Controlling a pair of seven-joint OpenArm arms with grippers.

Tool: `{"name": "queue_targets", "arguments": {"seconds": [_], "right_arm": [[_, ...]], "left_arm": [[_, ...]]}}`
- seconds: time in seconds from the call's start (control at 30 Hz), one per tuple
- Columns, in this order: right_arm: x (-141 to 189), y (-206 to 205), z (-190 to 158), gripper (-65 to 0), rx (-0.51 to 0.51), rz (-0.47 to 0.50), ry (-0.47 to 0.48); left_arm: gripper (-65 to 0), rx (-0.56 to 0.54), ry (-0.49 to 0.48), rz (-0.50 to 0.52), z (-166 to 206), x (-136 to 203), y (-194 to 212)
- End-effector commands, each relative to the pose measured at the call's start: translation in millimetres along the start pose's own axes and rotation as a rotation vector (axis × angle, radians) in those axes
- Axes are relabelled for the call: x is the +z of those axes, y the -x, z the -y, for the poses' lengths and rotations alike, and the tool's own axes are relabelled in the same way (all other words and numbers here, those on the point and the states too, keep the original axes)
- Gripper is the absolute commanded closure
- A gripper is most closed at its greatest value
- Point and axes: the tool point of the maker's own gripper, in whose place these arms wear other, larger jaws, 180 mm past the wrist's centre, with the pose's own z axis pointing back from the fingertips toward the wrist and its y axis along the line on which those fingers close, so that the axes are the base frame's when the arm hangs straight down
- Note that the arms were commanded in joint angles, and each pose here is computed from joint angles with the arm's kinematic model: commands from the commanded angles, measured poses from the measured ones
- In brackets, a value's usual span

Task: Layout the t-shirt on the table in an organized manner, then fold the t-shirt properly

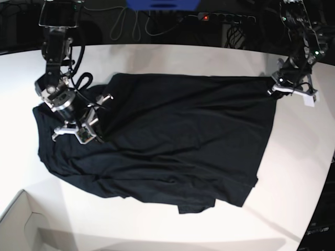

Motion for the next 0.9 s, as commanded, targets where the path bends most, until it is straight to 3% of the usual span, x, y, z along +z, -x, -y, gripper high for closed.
{"name": "queue_targets", "arguments": {"seconds": [0.0,0.23,0.43,0.53,0.87], "right_arm": [[0,-20,12,0.0,0.010,0.068,0.024],[-1,-19,12,0.0,0.005,0.065,0.024],[-6,-7,5,0.0,-0.024,0.041,0.009],[-5,-6,5,0.0,-0.024,0.037,0.010],[-3,-4,4,0.0,-0.024,0.032,0.009]], "left_arm": [[-4.8,-0.010,0.008,0.032,3,3,-12],[-7.0,-0.010,0.009,0.028,2,3,-11],[-32.2,0.004,-0.003,0.004,-4,0,-2],[-40.3,0.007,-0.006,0.000,-6,0,-1],[-42.3,0.039,-0.045,-0.055,-24,-9,17]]}}
